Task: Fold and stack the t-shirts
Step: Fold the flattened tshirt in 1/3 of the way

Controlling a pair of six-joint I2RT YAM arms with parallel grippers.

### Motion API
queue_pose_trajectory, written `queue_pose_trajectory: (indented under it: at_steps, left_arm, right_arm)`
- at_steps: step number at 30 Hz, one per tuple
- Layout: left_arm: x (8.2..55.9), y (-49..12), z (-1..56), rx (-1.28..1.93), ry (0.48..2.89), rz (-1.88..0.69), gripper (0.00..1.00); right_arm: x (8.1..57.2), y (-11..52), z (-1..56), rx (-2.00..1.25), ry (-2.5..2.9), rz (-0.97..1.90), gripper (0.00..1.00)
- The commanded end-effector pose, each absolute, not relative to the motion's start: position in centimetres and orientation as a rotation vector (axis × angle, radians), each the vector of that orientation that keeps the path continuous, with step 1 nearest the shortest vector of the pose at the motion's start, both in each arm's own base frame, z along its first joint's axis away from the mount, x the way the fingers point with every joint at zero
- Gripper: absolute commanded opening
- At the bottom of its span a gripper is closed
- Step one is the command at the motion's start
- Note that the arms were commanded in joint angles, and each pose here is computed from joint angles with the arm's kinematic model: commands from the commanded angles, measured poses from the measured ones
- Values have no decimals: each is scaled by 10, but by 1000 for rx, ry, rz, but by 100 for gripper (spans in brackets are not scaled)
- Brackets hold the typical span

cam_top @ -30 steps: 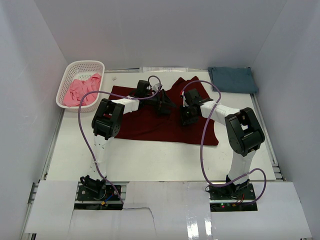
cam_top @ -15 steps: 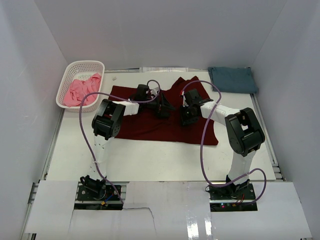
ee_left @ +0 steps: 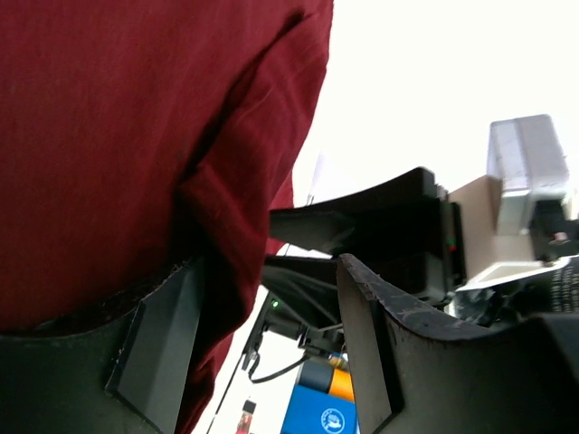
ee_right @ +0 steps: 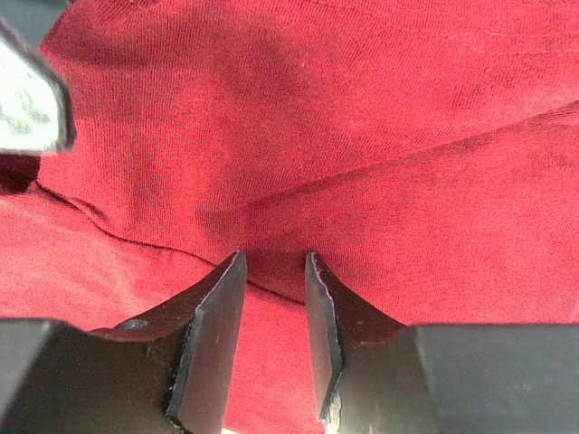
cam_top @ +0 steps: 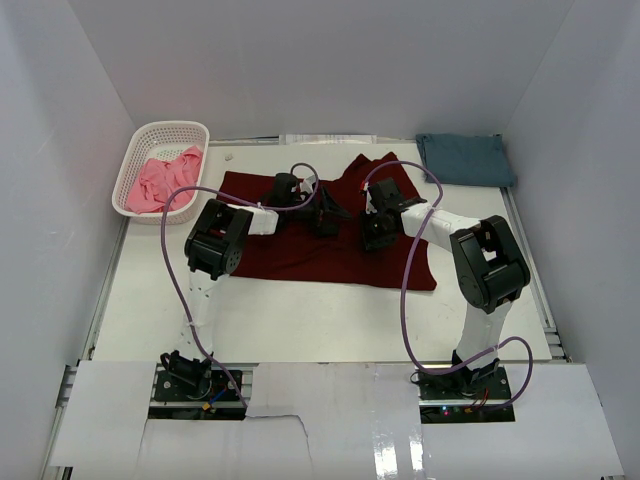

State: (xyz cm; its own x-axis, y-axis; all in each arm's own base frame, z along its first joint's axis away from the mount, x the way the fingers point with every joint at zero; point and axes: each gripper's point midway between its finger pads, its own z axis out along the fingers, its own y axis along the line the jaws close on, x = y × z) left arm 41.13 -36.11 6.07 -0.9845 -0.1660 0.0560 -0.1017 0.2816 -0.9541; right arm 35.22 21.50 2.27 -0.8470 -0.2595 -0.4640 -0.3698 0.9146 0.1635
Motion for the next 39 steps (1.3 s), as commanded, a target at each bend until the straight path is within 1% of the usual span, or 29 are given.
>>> queue_pose_trajectory:
  at_steps: [1,10,18,31,35,37,39]
  left_arm:
    - [421,-370,76,-257,2389,-1873,70]
    - [436,-375,49,-348,2396,-1841,72]
    - [453,-378,44,-387,2368,-1822,72]
    - [478,-370,86,-403,2234,-1831,73]
    - [483,-369,97,-388,2206,-1837,67]
    - [483,-369,93,-392,2216,-1841,65]
    - [481,-369,88,-393,2229,-1847,64]
  right_arm:
    - [336,208,-1,-480,2702,315,39]
    - [335,208,-2,-480,2698,320,39]
    - [333,208,-4,-486,2706,320,39]
    - [330,206,-12,-497,2721,317,39]
    - [330,206,-12,-501,2722,314,39]
    - [330,206,-11,-504,2721,315,39]
    - [330,206,-11,-505,2720,312,39]
